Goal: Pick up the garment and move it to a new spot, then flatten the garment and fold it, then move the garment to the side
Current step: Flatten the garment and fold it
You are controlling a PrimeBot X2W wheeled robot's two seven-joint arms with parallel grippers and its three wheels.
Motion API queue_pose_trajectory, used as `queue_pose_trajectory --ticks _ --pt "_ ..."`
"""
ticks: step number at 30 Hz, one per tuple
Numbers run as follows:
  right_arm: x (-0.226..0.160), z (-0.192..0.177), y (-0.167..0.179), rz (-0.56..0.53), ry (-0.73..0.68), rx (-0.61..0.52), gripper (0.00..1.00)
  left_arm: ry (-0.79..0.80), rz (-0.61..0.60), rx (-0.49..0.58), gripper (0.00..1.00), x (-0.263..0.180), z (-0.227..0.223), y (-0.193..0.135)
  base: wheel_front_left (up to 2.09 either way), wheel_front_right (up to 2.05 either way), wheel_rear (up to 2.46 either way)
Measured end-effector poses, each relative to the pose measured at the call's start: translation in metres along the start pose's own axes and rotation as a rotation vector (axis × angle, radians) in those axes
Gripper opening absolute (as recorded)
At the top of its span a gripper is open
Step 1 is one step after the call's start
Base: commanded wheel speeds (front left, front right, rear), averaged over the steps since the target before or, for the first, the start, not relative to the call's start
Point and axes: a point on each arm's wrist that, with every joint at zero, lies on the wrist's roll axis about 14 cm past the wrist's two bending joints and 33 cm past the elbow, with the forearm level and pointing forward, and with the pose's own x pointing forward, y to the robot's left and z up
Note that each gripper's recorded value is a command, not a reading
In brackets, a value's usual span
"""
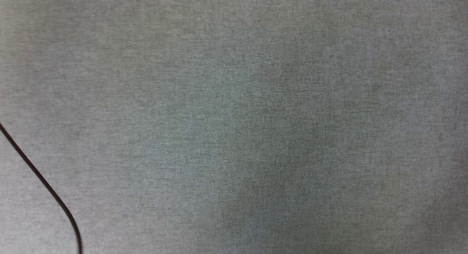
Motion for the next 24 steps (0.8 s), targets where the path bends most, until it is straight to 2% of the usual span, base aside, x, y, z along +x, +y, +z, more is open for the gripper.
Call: queue_pose_trajectory --ticks 6,12,19,24 --pt "-0.029 -0.069 0.015 0.027 0.161 0.023 0.00 0.159 -0.045 -0.115 0.00 -0.052 -0.065 -0.037 0.00 0.00 0.00" --pt "-0.066 -0.092 0.030 0.050 0.227 0.079 0.00 0.302 -0.066 -0.195 0.00 -0.124 -0.098 -0.074 0.00 0.00 0.00" --pt "-0.137 -0.123 0.041 0.075 0.381 0.128 0.00 0.442 -0.052 -0.241 0.00 -0.215 -0.095 -0.091 0.00 0.00 0.00" --pt "-0.185 -0.125 0.050 0.101 0.453 0.176 0.00 0.533 -0.032 -0.278 0.00 -0.271 -0.079 -0.101 0.00 0.00 0.00"
